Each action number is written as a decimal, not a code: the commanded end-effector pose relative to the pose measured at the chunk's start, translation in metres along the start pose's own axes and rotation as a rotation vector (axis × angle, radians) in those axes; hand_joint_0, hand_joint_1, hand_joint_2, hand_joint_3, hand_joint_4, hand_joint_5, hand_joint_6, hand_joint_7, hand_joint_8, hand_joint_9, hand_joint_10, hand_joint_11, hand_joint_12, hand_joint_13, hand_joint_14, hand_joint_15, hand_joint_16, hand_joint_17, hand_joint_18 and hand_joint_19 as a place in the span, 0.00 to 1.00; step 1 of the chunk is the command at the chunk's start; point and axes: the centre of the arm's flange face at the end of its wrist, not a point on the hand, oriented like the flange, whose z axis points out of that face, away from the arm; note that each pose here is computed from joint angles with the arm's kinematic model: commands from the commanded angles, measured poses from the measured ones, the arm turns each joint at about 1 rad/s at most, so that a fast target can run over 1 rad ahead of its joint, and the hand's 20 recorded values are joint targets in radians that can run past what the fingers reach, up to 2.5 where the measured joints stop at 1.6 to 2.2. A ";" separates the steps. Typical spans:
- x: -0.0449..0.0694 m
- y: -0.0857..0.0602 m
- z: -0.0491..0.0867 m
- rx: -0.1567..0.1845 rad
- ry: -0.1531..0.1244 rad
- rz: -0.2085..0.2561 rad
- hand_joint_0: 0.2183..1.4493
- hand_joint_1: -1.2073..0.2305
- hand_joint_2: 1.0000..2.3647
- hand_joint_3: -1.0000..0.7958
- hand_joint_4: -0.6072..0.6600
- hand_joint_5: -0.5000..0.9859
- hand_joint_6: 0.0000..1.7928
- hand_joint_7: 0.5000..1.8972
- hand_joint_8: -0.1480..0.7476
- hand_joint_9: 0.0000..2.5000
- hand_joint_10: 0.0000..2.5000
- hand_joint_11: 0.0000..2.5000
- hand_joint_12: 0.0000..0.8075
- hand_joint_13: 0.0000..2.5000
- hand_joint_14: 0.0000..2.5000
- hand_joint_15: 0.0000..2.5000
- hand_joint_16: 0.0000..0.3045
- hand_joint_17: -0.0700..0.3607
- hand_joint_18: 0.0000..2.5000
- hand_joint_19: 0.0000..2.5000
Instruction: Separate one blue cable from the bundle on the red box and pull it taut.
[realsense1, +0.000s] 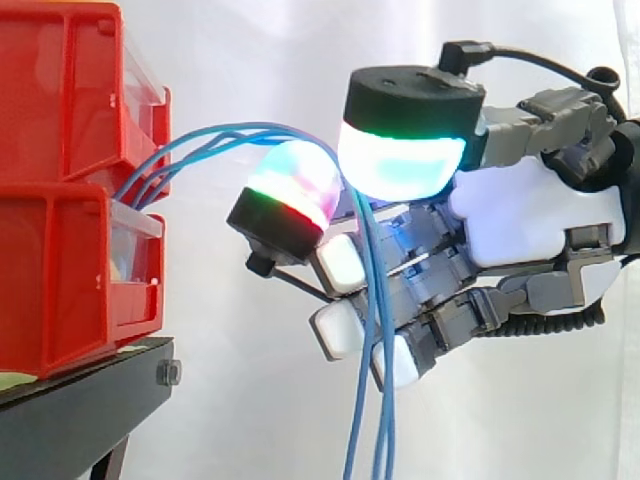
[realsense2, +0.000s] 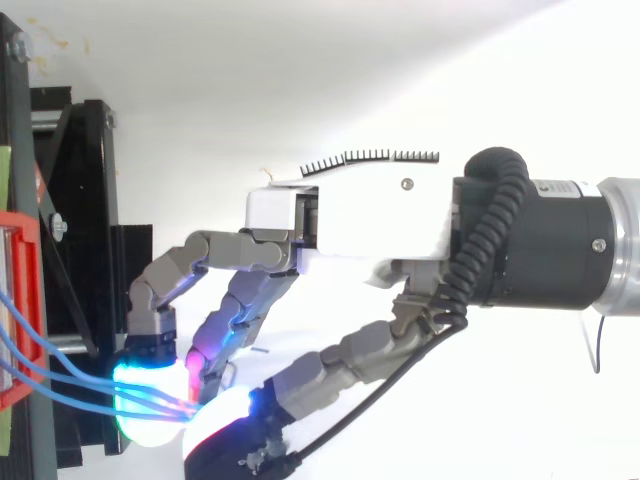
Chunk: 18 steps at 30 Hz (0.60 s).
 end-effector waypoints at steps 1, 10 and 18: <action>-0.001 0.000 0.000 0.000 -0.001 0.000 0.40 0.17 0.01 0.40 0.54 0.22 0.49 0.29 0.51 0.33 0.00 0.16 0.45 0.32 0.00 0.13 0.15 0.41 0.30 0.16; -0.001 0.000 0.000 0.000 -0.001 0.000 0.27 0.46 0.00 0.28 0.61 0.26 0.46 0.41 0.57 0.43 0.01 0.16 0.48 0.39 0.00 0.14 0.16 0.42 0.34 0.20; -0.001 0.001 0.000 -0.001 -0.001 0.000 0.29 0.58 0.00 0.28 0.59 0.28 0.46 0.44 0.57 0.48 0.01 0.16 0.47 0.43 0.00 0.14 0.16 0.41 0.37 0.21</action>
